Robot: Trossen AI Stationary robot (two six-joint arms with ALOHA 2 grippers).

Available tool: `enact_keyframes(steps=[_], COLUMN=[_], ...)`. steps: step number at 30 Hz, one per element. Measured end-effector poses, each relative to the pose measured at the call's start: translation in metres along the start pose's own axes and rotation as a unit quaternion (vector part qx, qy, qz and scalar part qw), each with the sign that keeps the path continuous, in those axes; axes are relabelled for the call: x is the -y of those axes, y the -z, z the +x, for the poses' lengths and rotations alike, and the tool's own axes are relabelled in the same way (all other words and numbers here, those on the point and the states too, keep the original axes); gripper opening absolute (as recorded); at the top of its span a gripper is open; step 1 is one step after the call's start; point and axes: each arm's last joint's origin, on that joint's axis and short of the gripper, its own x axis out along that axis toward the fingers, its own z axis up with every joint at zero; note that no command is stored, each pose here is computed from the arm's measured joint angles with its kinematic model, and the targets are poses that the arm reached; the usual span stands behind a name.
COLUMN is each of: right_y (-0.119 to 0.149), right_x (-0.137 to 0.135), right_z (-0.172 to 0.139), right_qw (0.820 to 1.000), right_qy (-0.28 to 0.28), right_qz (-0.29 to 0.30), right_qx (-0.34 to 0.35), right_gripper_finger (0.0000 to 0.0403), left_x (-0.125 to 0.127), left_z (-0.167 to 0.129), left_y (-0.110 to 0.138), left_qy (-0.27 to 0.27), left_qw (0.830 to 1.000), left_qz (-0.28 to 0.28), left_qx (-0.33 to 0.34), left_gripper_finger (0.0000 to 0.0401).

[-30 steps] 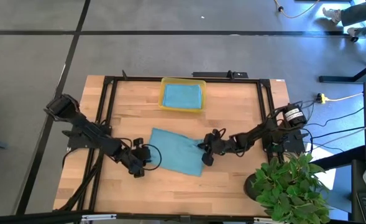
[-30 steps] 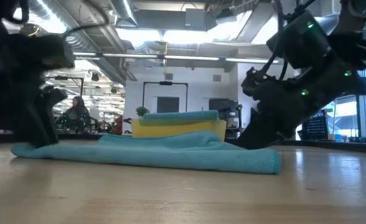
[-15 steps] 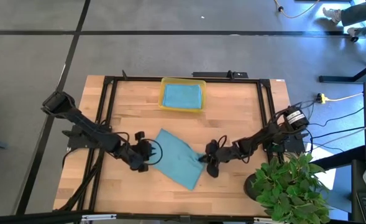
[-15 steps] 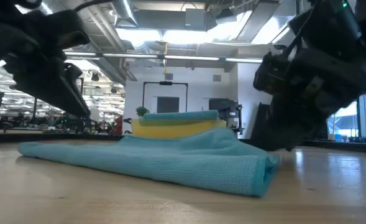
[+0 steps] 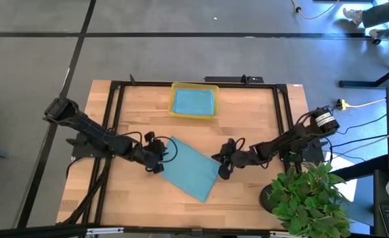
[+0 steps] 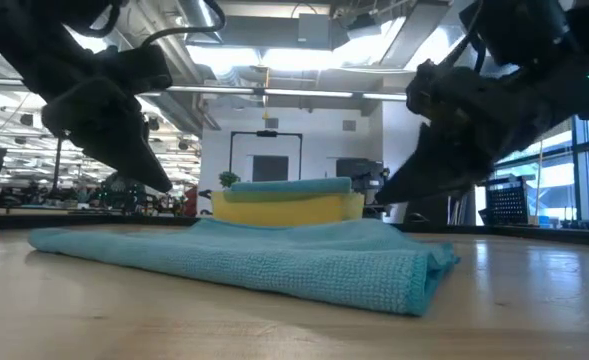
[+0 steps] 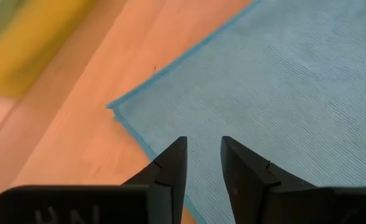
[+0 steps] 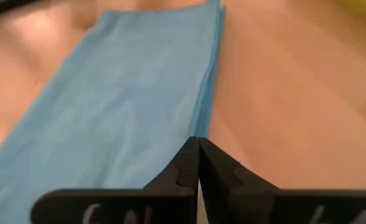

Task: Fold microfiber towels
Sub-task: Fold the blue towel

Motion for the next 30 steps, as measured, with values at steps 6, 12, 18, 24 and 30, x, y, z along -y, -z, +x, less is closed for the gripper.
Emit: enact_keyframes(steps=[6, 12, 18, 24, 30], right_y=[-0.015, -0.042, -0.074, -0.089, -0.089], right_x=[0.009, 0.004, 0.002, 0.004, 0.017], right_z=[0.015, 0.046, 0.076, 0.105, 0.130], right_qw=[0.999, 0.993, 0.989, 0.983, 0.981], right_qy=[-0.043, -0.089, -0.066, -0.080, -0.098], right_qz=[-0.013, -0.075, -0.129, -0.160, -0.150], right_qx=[0.015, 0.002, -0.031, -0.044, -0.068], right_gripper_finger=[0.0012, 0.0012, 0.0012, 0.0012, 0.0012], left_x=[0.002, 0.029, 0.051, 0.057, 0.051], left_z=[0.002, -0.007, -0.012, -0.024, -0.022], left_y=[-0.005, -0.002, 0.024, 0.042, 0.054], left_qy=[0.048, 0.130, 0.145, 0.113, 0.068], left_qw=[0.998, 0.991, 0.989, 0.992, 0.995], left_qz=[-0.037, -0.033, -0.033, -0.043, -0.037], left_qx=[-0.005, 0.023, -0.010, -0.022, -0.056], left_gripper_finger=[0.0091, 0.0091, 0.0091, 0.0091, 0.0091])
